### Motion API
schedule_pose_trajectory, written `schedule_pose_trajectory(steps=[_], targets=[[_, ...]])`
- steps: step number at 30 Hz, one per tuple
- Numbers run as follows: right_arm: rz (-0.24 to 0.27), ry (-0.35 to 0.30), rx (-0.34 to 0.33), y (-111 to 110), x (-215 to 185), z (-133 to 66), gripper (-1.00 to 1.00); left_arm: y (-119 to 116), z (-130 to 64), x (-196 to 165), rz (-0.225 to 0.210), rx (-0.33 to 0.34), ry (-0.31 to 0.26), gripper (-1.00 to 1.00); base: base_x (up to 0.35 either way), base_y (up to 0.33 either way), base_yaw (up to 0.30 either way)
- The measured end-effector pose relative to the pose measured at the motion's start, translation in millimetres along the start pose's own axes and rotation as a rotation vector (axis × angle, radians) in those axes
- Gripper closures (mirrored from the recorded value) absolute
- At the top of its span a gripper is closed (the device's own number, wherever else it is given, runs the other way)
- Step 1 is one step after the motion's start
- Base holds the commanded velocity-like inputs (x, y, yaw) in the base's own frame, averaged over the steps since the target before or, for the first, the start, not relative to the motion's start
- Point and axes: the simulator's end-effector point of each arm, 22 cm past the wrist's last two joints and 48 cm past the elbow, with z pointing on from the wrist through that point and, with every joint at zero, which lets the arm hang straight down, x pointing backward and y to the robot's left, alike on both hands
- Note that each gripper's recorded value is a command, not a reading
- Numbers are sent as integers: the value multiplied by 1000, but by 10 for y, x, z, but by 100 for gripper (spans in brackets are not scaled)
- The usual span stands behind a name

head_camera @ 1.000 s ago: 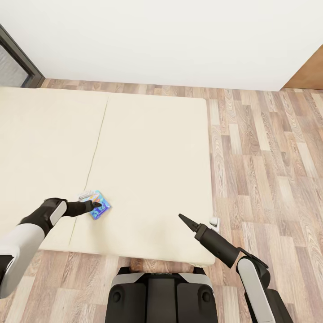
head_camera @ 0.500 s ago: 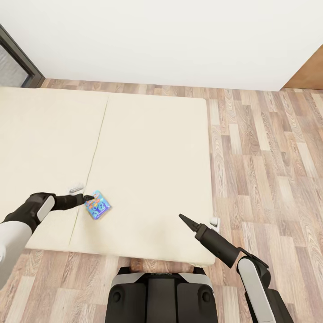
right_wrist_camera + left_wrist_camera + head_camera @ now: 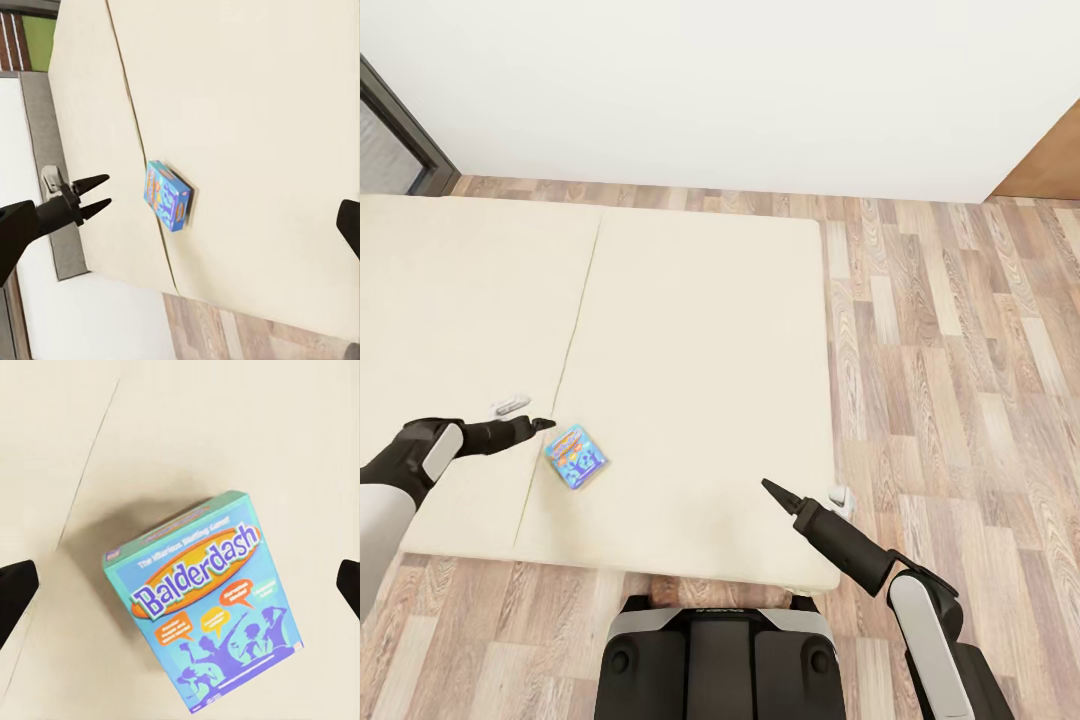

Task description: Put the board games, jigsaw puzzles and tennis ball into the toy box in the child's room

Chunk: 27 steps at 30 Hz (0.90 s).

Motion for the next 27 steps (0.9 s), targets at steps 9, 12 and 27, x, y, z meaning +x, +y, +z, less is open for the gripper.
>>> schedule_pose_trajectory(steps=[9,12,27], targets=[[0,5,21,-45,5,0,-100,2,-4,-95,13,-3,-39,-100,0,0,0],[1,8,35,-76,9,2,-100,-3,4,-122,19,-2,-57,-100,0,0,0],[-14,51,30,25,184,102,-100,-19,32,-242,62,6,-149,-100,0,0,0]])
